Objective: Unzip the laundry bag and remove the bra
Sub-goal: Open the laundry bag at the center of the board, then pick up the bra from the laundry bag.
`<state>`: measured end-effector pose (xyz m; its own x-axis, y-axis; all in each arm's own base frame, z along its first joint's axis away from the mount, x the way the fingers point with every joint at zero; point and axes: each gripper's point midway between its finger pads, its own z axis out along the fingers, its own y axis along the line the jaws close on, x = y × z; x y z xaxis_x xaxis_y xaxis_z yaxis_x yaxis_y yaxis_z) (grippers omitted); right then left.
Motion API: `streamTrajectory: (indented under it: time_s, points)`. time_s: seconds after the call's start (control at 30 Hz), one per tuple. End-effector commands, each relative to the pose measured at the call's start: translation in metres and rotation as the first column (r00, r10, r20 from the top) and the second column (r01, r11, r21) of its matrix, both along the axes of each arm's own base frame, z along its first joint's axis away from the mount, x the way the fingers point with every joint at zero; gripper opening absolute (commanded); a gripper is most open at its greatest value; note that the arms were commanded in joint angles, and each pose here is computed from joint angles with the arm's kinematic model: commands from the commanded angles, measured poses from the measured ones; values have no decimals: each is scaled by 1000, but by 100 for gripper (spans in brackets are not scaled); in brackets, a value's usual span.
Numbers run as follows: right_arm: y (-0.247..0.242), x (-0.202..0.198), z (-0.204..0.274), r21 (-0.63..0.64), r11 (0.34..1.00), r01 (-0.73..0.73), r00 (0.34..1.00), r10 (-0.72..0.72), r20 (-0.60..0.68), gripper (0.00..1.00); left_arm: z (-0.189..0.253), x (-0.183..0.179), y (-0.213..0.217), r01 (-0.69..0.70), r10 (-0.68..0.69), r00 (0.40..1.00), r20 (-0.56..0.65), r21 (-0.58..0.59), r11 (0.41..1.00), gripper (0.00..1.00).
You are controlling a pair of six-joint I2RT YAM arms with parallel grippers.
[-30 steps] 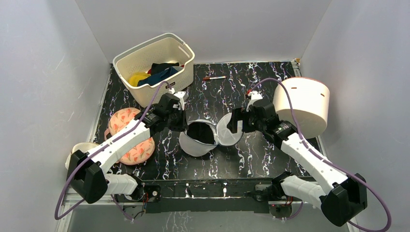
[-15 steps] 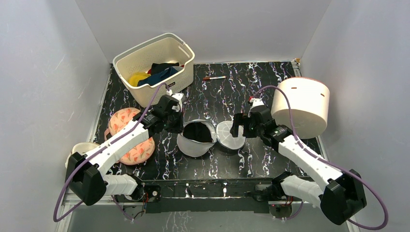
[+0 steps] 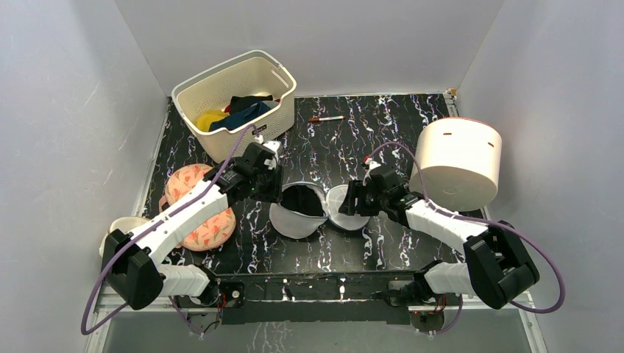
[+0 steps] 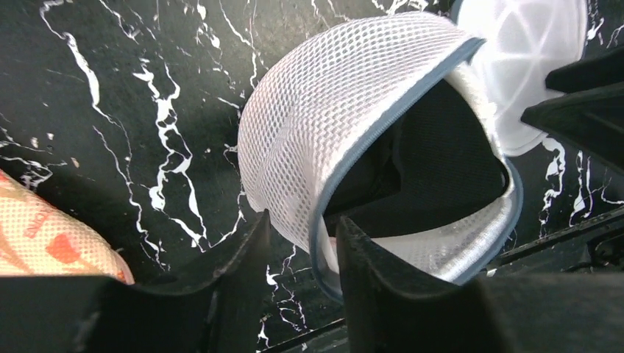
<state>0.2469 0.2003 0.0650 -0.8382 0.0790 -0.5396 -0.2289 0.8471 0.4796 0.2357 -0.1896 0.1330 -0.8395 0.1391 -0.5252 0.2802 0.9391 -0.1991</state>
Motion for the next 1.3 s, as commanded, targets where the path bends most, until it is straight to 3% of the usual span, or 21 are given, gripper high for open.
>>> streamTrajectory:
  time_s: [0.0,0.17,0.3,0.37,0.6,0.93,1.13,1.27]
  points:
    - [27,1,15,138,988,-73,996,64,64,51,38,12,-6,21,-26,995,100,56,998,43]
    - [33,-13,16,196,977,-86,995,75,63,49,71,8,-29,23,-28,981,191,30,999,68]
    - [34,-15,19,200,975,-94,993,79,83,49,78,0,-63,72,-69,978,195,-8,997,73]
    - [31,-13,21,186,979,-88,993,72,94,50,70,-7,-81,116,-116,977,181,9,993,72]
    - [28,-15,14,167,982,-87,993,73,88,50,25,-15,-117,195,-211,970,120,134,972,49]
    - [29,-17,12,171,980,-103,992,88,90,50,-14,-6,-127,191,-211,975,70,222,956,49]
    - [30,-20,9,186,977,-103,992,89,84,49,-16,0,-125,168,-195,977,92,244,955,45]
    - [29,-21,10,181,978,-106,992,92,88,49,-10,5,-127,145,-175,978,117,227,963,49]
